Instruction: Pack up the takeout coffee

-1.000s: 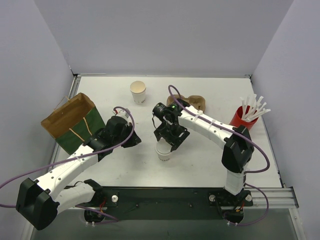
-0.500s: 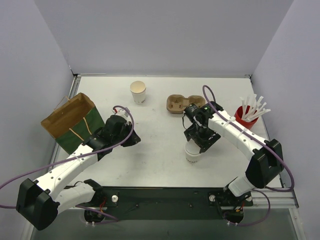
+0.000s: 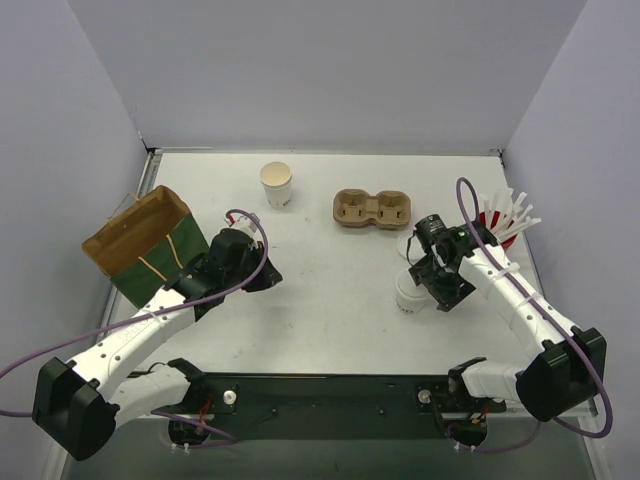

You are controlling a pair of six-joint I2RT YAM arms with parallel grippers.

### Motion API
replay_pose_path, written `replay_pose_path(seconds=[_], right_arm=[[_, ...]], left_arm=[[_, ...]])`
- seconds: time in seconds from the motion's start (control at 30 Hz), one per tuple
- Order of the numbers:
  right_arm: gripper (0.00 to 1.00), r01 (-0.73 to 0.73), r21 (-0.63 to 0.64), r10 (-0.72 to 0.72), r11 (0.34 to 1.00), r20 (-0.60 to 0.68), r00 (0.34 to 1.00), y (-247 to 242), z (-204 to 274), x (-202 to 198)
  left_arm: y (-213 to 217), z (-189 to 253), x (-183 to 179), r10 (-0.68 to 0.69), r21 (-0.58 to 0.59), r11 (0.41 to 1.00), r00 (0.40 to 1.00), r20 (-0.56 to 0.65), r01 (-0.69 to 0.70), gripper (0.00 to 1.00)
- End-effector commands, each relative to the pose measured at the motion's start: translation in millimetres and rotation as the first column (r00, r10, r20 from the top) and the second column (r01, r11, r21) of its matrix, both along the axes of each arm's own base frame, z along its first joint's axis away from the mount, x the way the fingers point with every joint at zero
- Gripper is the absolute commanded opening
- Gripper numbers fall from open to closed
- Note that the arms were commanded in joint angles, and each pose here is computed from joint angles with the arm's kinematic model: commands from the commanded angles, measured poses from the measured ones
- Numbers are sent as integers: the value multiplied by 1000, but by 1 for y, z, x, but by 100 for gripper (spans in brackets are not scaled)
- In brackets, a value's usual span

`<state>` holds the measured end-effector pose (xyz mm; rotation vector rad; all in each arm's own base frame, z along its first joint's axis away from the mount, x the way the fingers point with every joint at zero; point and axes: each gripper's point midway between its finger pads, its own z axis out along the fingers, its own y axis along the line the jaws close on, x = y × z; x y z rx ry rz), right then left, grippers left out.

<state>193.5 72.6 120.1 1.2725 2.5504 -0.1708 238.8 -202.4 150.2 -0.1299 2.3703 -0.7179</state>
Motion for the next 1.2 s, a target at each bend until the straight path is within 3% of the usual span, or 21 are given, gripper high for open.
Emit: replay_pose_path(seconds=[0.0,0.37,0.53,0.67,0.8,0.9,1.17], right_arm=[[64,-55,-73,55,996,-6,998,-18,2,-4],[63,-50,-18,51,999,15,999,-15,7,0],[63,-134,-29,136,991,83,987,-13,29,10],[64,-302,-146,318,942,105,942,-14,45,22],[70,-479,-207,503,853,81,861,-2,43,29],[70,-504,-193,516,842,19,856,1,28,27],[84,-583,-208,600,785,19,800,10,18,35]], left_arm=[[-5,22,8,-7,-32,999,999,49,9,16],[-5,21,8,-10,-27,1000,999,48,12,16],[-6,22,9,-14,-31,999,999,47,15,16],[-8,25,10,-20,-34,999,998,53,22,16],[-10,25,9,-30,-37,999,998,47,32,16],[-11,25,10,-38,-35,999,998,46,40,16],[-10,25,9,-43,-27,999,998,49,44,17]])
